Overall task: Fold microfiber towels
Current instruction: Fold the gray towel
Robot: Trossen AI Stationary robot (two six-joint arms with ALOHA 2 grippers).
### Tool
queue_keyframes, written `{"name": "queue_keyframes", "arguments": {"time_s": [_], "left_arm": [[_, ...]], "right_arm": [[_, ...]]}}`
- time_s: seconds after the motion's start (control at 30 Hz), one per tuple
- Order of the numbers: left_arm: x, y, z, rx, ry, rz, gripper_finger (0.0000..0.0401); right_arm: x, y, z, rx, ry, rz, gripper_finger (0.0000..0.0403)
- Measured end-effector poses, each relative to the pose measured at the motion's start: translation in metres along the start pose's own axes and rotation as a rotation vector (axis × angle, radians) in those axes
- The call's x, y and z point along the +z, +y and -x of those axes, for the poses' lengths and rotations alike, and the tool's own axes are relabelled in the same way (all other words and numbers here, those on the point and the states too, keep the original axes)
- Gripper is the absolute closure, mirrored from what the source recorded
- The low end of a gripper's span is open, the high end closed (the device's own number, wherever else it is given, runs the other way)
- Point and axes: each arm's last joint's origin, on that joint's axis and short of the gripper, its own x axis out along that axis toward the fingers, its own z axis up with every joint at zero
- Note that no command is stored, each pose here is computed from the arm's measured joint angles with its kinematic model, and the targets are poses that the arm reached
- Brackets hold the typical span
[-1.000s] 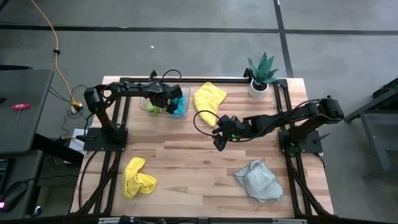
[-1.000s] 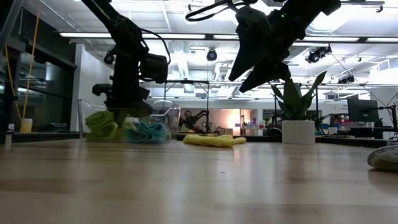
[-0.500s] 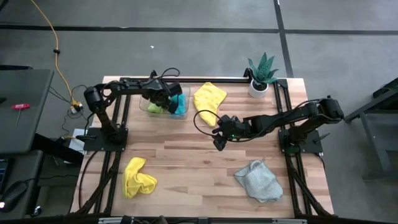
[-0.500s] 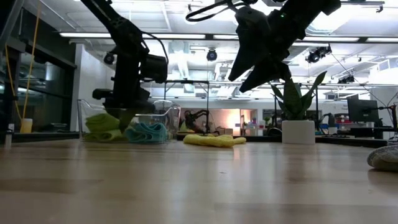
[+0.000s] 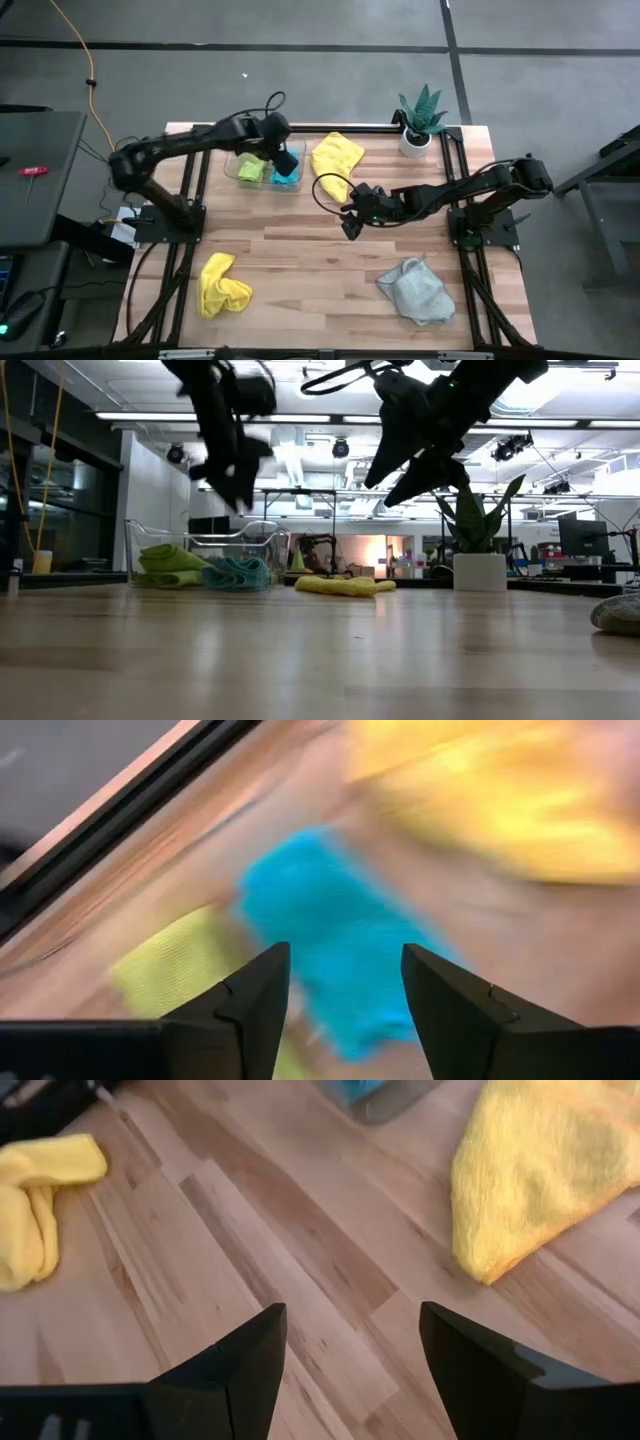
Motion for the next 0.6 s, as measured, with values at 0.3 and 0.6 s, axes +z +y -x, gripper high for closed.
{"name": "queue_keyframes", "arguments": {"time_s": [0.3, 0.6], "left_arm": [[-0.049, -0.045, 0.089, -0.498, -0.565, -0.112, 0.0226], [-0.108, -0.069, 0.106, -0.846, -0.729, -0.138, 0.0227]], "right_arm": [[0.007, 0.007, 0.001, 0.058, -0.082, -0.027, 0.0180], [-0.001, 0.003, 0.017, 0.196, 0.177, -0.020, 0.0180]]}}
